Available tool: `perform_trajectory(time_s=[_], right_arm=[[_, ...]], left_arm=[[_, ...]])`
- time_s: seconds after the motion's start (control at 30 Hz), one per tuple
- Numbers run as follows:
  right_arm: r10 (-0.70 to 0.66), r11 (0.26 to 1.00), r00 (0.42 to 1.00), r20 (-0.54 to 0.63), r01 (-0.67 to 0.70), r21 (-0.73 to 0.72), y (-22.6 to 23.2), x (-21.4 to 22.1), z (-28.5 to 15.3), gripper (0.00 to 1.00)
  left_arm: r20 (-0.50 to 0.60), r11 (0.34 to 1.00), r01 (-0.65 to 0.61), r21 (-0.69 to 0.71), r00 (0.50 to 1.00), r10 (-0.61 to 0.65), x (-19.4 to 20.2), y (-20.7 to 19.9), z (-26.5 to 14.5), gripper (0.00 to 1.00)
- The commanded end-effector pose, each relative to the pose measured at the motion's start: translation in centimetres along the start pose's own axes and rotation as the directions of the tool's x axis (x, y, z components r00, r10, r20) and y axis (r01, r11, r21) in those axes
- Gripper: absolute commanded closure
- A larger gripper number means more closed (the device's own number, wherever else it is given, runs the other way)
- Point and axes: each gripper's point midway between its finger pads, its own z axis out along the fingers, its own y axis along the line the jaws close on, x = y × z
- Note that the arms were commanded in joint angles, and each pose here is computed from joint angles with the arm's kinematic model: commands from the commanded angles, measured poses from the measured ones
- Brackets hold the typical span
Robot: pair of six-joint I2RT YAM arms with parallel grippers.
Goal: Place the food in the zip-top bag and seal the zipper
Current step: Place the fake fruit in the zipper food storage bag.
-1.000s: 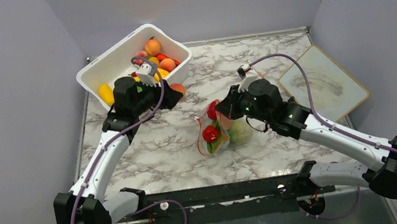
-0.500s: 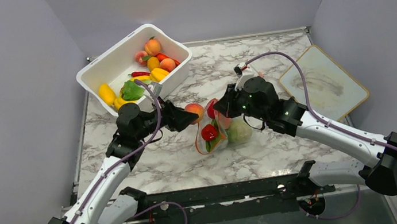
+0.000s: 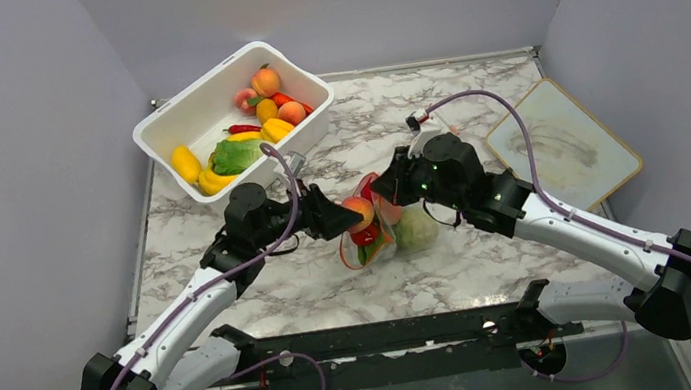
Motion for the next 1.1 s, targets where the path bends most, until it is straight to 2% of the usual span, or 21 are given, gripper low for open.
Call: perform_trajectory(time_s=[0.0, 0.13, 0.43, 0.63, 0.77, 0.9, 1.07], right_arm=[[-0.011, 0.997, 0.999, 0.053, 0.015, -0.077, 2.1, -2.0, -0.8, 0.99], [-0.025, 0.993, 0.998, 0.05, 0.031, -0.116, 2.6, -1.8, -1.3, 0.99], [-0.083, 0.959, 0.996, 0.028, 0.088, -0.27, 4.7, -0.7, -2.0, 0.99], [-0.081, 0.96, 0.996, 0.025, 0.084, -0.267, 4.6, -0.5, -2.0, 0.99], [-0.073, 0.97, 0.996, 0.058, 0.084, -0.227, 4.1, -1.4, -2.1, 0.99], [-0.069, 0.977, 0.996, 0.065, 0.081, -0.196, 3.6, -1.6, -2.0, 0.99], [-0.069, 0.984, 0.995, 0.068, 0.079, -0.161, 2.9, -1.7, -2.1, 0.99]], left_arm=[[0.011, 0.998, 0.02, -0.055, 1.0, -0.02, 0.4, 1.3, 1.0, 0.68], [-0.006, 0.99, 0.026, -0.137, 1.0, -0.027, 0.8, 3.0, 1.7, 0.71], [0.021, 0.968, -0.007, -0.25, 1.0, 0.012, -0.3, 4.6, 2.5, 0.69], [0.006, 0.97, -0.024, -0.244, 1.0, 0.026, -0.4, 4.3, 3.0, 0.52], [-0.021, 0.977, -0.015, -0.211, 1.0, 0.011, 0.1, 3.5, 3.1, 0.32], [-0.012, 0.983, -0.052, -0.175, 0.999, 0.051, -0.5, 2.2, 2.6, 0.25], [0.002, 0.975, -0.103, -0.198, 0.994, 0.106, -1.9, 1.4, 1.7, 0.17]])
